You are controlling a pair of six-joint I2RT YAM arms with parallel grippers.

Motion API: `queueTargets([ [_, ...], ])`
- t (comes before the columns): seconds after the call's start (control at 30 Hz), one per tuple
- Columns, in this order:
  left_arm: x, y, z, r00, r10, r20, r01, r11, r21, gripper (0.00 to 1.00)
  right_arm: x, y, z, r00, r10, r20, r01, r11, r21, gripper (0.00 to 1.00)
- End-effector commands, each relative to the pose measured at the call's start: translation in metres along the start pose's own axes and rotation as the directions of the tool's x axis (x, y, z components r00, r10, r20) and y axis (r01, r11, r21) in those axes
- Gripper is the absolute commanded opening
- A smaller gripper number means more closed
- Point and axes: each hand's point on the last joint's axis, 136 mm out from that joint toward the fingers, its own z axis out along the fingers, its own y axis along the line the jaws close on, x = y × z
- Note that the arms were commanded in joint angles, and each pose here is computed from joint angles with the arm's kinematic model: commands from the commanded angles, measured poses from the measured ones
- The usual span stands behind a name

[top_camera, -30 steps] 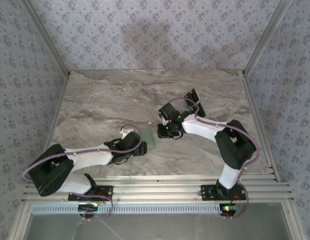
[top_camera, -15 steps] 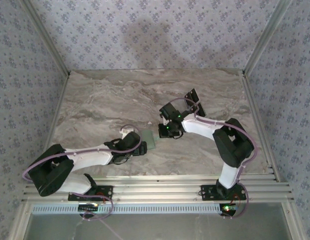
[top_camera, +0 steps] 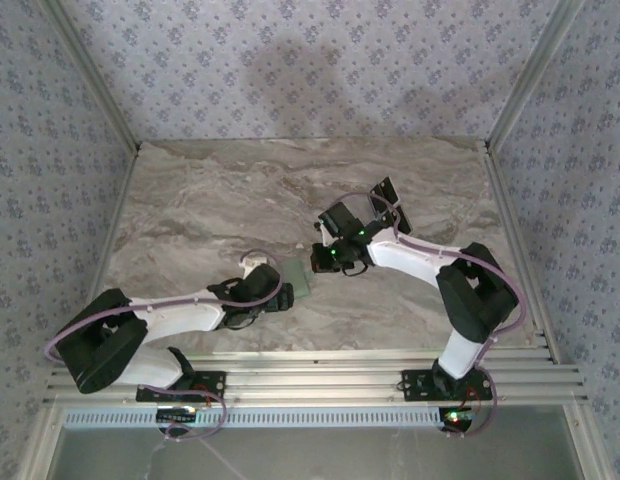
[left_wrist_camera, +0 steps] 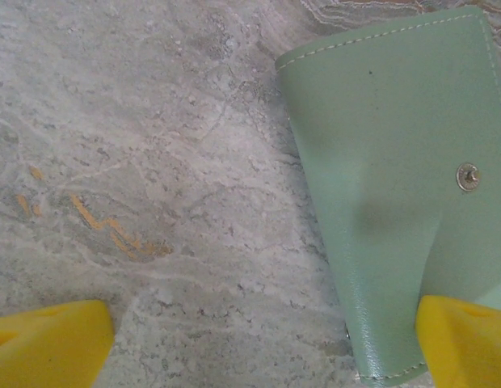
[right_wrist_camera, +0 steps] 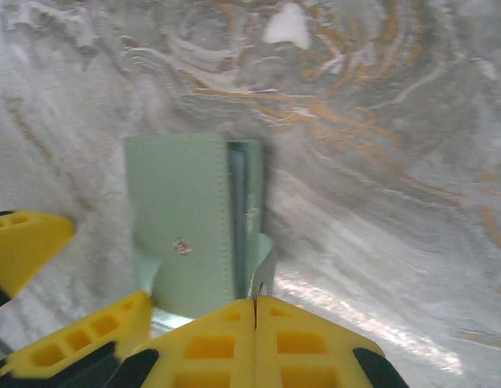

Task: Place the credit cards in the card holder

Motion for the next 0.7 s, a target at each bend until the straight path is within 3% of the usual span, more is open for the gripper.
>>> queueTargets([
  [0.0,0.025,0.011,0.014,0.996,0.005,-0.094,-0.005,1.0,-0.005,0.99,-0.004,0.022,-0.002,1.0,-0.004,0.001,0.004,0.998,-0.064,0.0],
  [0.27,0.023,0.008,0.015,0.995,0.01,-0.098,-0.009,1.0,0.005,0.98,0.004,0.037,0.027,0.999,-0.015,-0.052,0.01,0.996,-0.09,0.0],
  [0.67,0.002,0.004,-0.003,0.999,-0.006,-0.047,0.007,1.0,0.025,0.98,0.017,0.02,0.055,0.995,0.026,-0.101,-0.032,0.998,-0.059,0.0],
])
